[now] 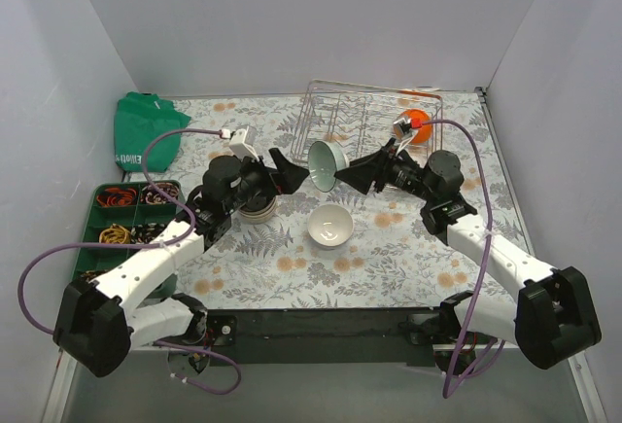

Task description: Unload the bowls from the dish rack

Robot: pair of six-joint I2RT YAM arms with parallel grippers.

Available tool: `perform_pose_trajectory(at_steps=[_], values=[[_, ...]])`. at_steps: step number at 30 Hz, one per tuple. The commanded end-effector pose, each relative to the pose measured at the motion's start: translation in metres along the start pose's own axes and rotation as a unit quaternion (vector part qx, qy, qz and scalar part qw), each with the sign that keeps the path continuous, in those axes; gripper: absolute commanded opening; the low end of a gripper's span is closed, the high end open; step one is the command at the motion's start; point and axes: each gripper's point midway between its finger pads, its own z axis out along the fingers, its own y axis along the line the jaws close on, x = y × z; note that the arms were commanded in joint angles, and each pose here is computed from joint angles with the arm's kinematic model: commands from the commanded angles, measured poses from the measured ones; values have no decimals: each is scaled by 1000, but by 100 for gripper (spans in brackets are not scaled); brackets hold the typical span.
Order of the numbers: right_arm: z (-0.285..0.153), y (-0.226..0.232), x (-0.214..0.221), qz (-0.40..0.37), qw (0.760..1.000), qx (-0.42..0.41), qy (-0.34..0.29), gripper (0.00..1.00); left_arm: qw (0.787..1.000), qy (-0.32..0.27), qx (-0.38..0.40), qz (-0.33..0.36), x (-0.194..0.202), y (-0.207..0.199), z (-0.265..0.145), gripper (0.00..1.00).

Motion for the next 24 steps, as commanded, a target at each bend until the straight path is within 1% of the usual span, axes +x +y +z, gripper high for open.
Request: perform_pose_trajectory(at_steps=[1, 6, 9, 10, 12, 13, 15, 16, 17, 19, 20, 21, 23, 24], values=[[-10, 55, -26, -11, 991, -120, -55, 30, 998, -37, 49, -17, -18, -27, 8, 98], [-10, 56, -16, 17, 989, -140, -50, 30, 997, -25, 57, -37, -8, -29, 16, 94], [-11, 58, -13, 25, 987, -151, -50, 30, 996, -18, 67, -48, -2, -32, 17, 89], [-11, 59, -12, 25, 986, -154, -51, 30, 996, -18, 70, -50, -2, -34, 17, 85], [-11, 58, -10, 29, 986, -154, -49, 30, 996, -11, 69, -55, 3, -32, 17, 80], [-11, 59, -11, 28, 986, -155, -50, 30, 996, -10, 71, -56, 4, -33, 16, 73], [-10, 59, -9, 29, 986, -157, -47, 31, 996, -6, 70, -61, 8, -31, 15, 65], [-10, 57, -9, 30, 986, -155, -46, 31, 995, -9, 73, -63, 7, -32, 14, 60], [-10, 58, -9, 30, 986, -156, -47, 32, 995, -9, 73, -65, 8, -32, 14, 49], [-10, 56, -7, 31, 987, -154, -44, 33, 995, -10, 73, -65, 9, -31, 12, 38], [-9, 56, -7, 31, 987, -154, -43, 34, 995, -12, 73, -65, 8, -31, 12, 27], [-9, 54, -6, 32, 987, -153, -42, 35, 995, -13, 74, -64, 8, -31, 11, 24], [-9, 53, -4, 32, 987, -152, -39, 39, 995, -17, 74, -58, 6, -32, 9, 16], [-10, 53, -2, 32, 987, -152, -36, 41, 996, -20, 71, -56, 5, -31, 8, 9]])
